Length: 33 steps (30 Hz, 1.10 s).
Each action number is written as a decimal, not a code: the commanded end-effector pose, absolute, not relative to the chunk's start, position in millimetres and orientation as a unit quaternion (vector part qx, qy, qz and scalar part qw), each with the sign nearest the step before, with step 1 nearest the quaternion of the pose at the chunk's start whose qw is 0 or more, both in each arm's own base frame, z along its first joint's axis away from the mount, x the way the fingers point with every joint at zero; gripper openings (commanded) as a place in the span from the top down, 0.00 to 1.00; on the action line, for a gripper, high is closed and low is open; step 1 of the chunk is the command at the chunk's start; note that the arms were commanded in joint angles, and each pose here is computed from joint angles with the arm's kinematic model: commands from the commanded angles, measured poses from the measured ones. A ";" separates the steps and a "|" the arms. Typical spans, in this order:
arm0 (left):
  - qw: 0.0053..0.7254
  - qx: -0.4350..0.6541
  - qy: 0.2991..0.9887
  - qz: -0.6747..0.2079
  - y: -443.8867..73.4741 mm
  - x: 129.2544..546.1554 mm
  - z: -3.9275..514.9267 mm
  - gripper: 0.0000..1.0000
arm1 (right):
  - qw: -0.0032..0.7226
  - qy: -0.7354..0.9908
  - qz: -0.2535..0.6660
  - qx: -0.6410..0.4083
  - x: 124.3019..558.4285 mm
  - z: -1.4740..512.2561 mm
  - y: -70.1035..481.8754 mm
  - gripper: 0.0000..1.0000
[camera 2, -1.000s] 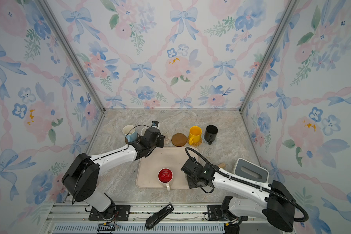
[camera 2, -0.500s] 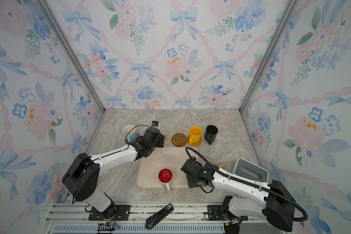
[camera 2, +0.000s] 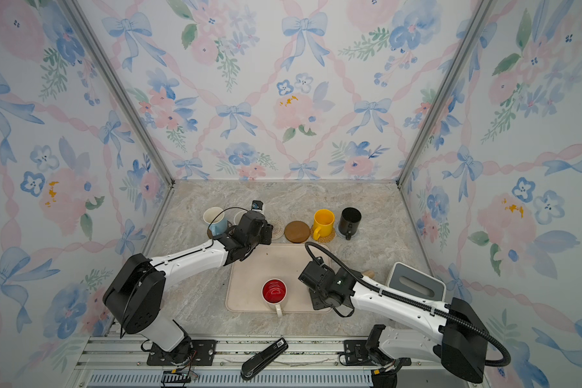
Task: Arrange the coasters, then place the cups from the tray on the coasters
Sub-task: 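Lower the right gripper onto the grey mug's rim and close, then lift the grey mug with the right gripper toward the wooden coaster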
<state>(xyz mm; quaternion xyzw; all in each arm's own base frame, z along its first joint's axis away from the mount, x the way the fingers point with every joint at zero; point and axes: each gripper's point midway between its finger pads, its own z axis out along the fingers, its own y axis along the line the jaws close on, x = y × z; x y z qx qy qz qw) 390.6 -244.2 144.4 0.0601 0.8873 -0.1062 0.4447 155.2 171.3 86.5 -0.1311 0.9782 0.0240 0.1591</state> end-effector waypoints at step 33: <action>0.448 0.049 0.888 -0.094 -228.3 395.8 141.0 0.58 | 0.309 0.936 0.022 -0.167 336.8 167.3 236.7 1.00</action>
